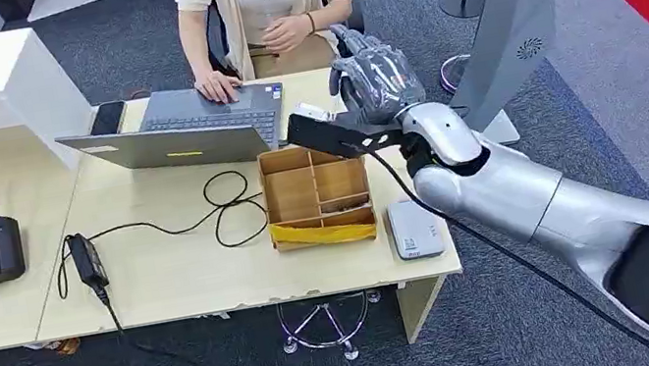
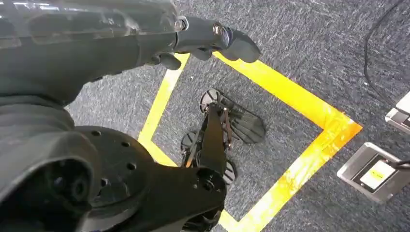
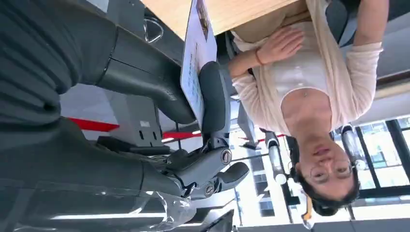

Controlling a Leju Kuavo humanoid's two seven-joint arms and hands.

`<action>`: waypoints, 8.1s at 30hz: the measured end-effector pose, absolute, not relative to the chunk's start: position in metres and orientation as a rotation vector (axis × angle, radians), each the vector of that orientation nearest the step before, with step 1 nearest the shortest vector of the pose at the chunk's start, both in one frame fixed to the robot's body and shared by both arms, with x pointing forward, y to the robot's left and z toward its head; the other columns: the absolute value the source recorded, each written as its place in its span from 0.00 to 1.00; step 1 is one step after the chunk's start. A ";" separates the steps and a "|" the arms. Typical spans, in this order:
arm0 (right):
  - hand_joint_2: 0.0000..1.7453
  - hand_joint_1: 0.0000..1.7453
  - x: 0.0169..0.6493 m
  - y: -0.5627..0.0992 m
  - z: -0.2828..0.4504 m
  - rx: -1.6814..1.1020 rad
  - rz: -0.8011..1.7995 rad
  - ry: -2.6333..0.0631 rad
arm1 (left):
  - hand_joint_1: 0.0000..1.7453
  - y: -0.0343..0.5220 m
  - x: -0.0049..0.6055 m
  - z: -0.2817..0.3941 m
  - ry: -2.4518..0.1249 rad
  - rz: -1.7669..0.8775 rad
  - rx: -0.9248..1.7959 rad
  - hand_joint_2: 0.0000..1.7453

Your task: Pass the card to the sensor for recognition and then transmit it.

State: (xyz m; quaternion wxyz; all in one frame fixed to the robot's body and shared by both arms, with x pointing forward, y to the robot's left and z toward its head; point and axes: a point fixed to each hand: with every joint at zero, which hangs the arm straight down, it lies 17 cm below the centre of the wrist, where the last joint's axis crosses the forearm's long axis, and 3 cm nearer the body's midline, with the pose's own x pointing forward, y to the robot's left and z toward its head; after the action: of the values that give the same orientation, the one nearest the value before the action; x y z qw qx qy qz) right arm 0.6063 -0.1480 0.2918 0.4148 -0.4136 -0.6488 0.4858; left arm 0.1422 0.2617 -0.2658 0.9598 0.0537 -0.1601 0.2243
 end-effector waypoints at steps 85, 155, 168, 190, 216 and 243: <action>1.00 0.00 0.564 -0.161 0.228 -1.160 1.099 -1.594 | 0.00 0.272 0.114 -0.272 -0.271 0.504 0.143 0.00; 1.00 0.00 0.517 -0.097 0.118 -0.864 1.343 -1.397 | 0.00 0.264 0.125 -0.270 -0.261 0.408 0.139 0.00; 1.00 0.00 0.519 -0.106 0.091 -0.790 1.316 -1.322 | 0.00 0.265 0.128 -0.270 -0.266 0.405 0.134 0.00; 1.00 0.00 0.516 -0.099 0.071 -0.665 1.284 -1.274 | 0.00 0.270 0.137 -0.268 -0.283 0.391 0.133 0.00; 1.00 0.00 0.532 -0.115 0.076 -0.718 1.269 -1.260 | 0.00 0.271 0.134 -0.269 -0.278 0.383 0.132 0.00; 1.00 0.00 0.538 -0.133 0.067 -0.742 1.256 -1.209 | 0.00 0.276 0.135 -0.269 -0.285 0.382 0.136 0.00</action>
State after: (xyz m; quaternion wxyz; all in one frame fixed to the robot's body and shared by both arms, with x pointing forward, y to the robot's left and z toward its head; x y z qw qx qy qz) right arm 0.5376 -0.1327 0.0671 0.5839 -0.3178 -0.5181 0.5382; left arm 0.1349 0.2763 -0.2689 0.9695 0.0674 -0.1410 0.1889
